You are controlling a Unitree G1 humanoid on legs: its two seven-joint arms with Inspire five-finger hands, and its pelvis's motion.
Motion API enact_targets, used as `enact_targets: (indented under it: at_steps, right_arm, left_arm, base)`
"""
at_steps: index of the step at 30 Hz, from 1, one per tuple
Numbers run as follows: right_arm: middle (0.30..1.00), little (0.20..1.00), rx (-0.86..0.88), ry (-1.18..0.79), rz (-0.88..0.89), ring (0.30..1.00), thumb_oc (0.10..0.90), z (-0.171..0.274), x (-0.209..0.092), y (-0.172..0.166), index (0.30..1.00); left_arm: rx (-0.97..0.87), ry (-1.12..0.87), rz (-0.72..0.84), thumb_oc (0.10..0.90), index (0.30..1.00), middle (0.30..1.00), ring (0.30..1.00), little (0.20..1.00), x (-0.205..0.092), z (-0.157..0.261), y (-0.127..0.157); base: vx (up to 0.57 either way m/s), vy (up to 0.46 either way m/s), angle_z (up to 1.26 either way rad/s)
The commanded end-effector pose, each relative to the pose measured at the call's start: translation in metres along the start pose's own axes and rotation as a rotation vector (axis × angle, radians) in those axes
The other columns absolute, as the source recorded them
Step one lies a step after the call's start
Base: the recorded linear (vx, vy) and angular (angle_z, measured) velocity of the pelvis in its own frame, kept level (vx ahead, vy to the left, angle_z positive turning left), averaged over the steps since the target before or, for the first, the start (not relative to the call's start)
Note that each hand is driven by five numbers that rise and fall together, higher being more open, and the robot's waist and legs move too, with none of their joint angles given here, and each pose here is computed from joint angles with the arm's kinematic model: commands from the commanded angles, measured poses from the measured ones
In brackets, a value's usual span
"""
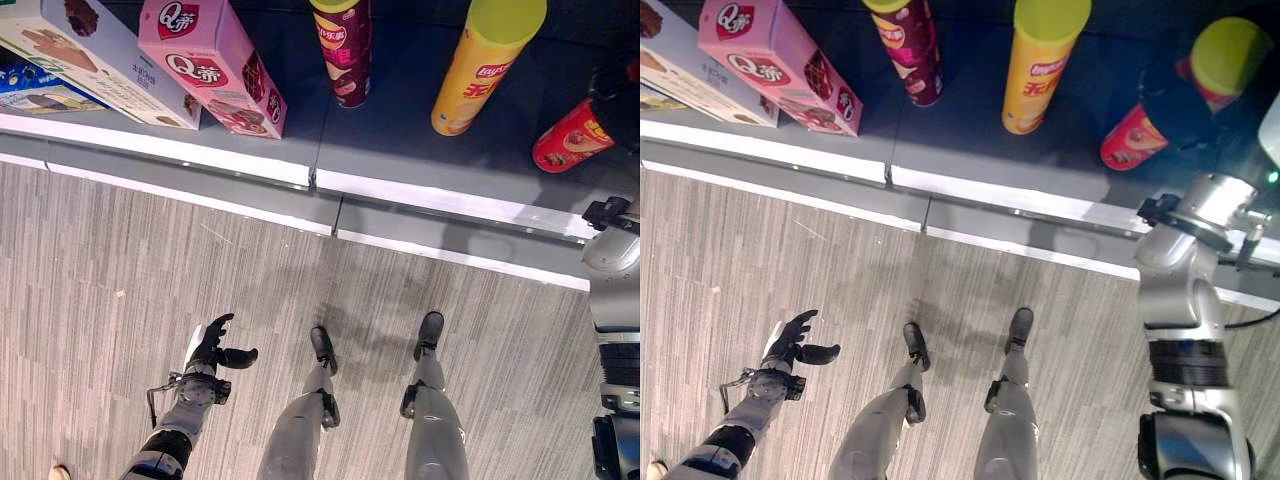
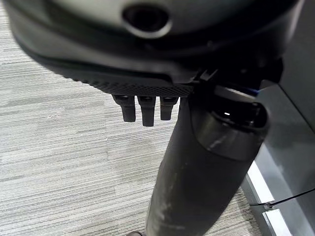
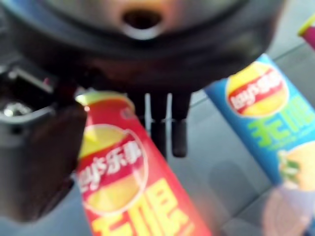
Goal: Put the goods on the table back onto the shelves and tidy them up.
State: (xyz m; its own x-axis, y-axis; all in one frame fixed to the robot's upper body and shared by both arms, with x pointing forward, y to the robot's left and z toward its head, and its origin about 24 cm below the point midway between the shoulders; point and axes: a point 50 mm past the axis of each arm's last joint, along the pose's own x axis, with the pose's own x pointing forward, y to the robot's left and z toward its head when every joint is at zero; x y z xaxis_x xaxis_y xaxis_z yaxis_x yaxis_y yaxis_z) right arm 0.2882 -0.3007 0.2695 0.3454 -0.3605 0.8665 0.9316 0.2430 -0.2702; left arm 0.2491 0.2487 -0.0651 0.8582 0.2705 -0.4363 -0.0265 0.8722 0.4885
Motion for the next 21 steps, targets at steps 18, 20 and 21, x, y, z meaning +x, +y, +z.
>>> enact_targets:
  at_steps: [18, 20, 21]
  right_arm:
    - [0.900, 0.900, 0.095, -0.127, -0.192, 0.900, 0.800, 0.0287, 0.0214, -0.0296, 0.900]
    - [0.900, 0.900, 0.092, -0.127, -0.196, 0.900, 0.800, 0.0285, 0.0216, -0.0302, 0.900]
    - [0.900, 0.900, 0.088, -0.127, -0.200, 0.900, 0.800, 0.0279, 0.0219, -0.0311, 0.900]
  left_arm:
    - [0.071, 0.089, 0.088, 0.800, 0.900, 0.900, 0.900, 0.900, -0.0041, -0.0251, 0.0228]
    - [0.067, 0.088, 0.090, 0.800, 0.900, 0.900, 0.900, 0.900, -0.0040, -0.0247, 0.0228]
    - [0.065, 0.088, 0.090, 0.800, 0.900, 0.900, 0.900, 0.900, -0.0041, -0.0249, 0.0227]
  base:
    - [0.00, 0.000, 0.00]
    - [0.00, 0.000, 0.00]
    - [0.00, 0.000, 0.00]
